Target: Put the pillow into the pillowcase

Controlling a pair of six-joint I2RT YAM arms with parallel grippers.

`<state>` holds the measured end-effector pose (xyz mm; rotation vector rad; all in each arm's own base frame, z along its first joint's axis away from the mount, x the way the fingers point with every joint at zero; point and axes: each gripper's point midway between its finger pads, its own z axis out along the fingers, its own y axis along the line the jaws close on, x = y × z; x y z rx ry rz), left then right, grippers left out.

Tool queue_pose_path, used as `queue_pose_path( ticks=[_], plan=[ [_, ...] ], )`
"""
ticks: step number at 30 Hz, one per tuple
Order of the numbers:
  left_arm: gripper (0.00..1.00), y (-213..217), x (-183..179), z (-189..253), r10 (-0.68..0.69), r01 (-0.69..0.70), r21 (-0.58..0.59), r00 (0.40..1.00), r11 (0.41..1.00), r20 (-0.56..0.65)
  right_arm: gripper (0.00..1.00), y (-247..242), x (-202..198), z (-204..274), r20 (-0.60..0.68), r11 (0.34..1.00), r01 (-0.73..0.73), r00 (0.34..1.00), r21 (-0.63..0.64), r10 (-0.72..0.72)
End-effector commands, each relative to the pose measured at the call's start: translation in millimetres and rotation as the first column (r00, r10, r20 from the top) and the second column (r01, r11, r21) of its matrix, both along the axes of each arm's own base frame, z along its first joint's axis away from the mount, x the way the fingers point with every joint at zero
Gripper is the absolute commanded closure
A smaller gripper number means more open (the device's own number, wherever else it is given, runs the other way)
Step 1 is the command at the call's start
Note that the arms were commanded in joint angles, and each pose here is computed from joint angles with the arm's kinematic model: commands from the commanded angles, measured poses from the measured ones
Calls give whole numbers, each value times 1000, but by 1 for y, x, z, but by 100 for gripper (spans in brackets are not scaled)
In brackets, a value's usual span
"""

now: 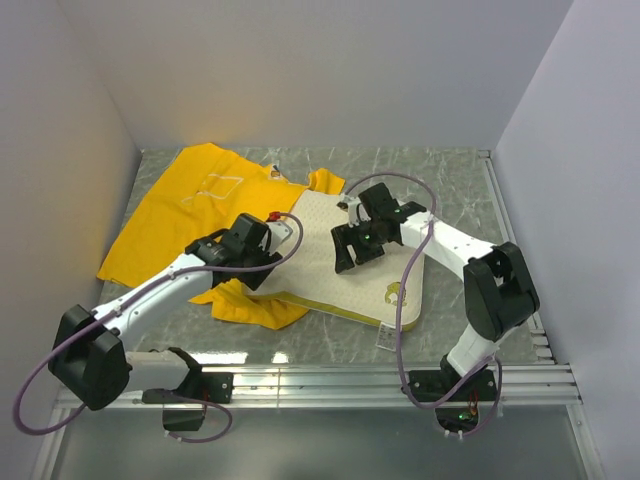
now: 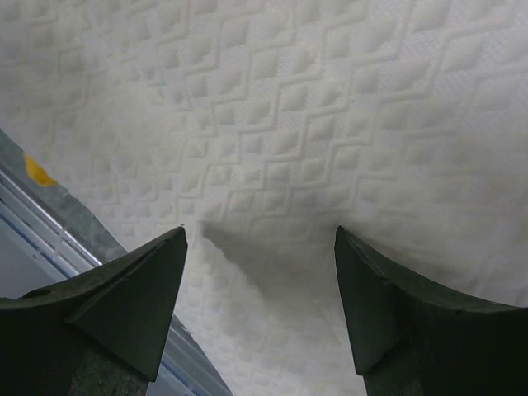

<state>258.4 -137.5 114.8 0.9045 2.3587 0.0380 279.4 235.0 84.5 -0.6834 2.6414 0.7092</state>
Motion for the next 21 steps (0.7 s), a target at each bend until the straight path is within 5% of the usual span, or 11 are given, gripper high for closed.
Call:
queue_pose_path(
  ticks=[1, 4, 7, 10, 14, 16, 21],
  plan=[
    [34, 14, 3, -6, 35, -36, 73, 999, 997, 8, 21, 7, -8, 7, -8, 998, -41, 999, 49, 41],
    [45, 17, 9, -7, 51, -54, 90, 998, 994, 30, 24, 7, -14, -5, -50, 998, -46, 998, 47, 48],
    [72, 6, 15, -2, 34, -36, 55, 999, 998, 34, 30, 10, -19, -13, -82, 996, -58, 995, 62, 63],
    [99, -23, 17, 8, -31, 31, -66, 999, 997, 9, 48, 18, -25, -14, -126, 991, -71, 988, 111, 85],
    [100, -85, 4, 30, -169, 156, -271, 985, 950, -25, 86, 28, -30, -13, -174, 982, -75, 979, 171, 105],
    [99, -121, -3, 46, -241, 222, -361, 971, 906, -8, 97, 33, -32, -9, -199, 975, -72, 973, 209, 115],
    [100, -204, -56, 61, -466, 367, -557, 884, 745, -41, 100, 38, -30, -2, -268, 958, -31, 957, 285, 111]
  ],
)
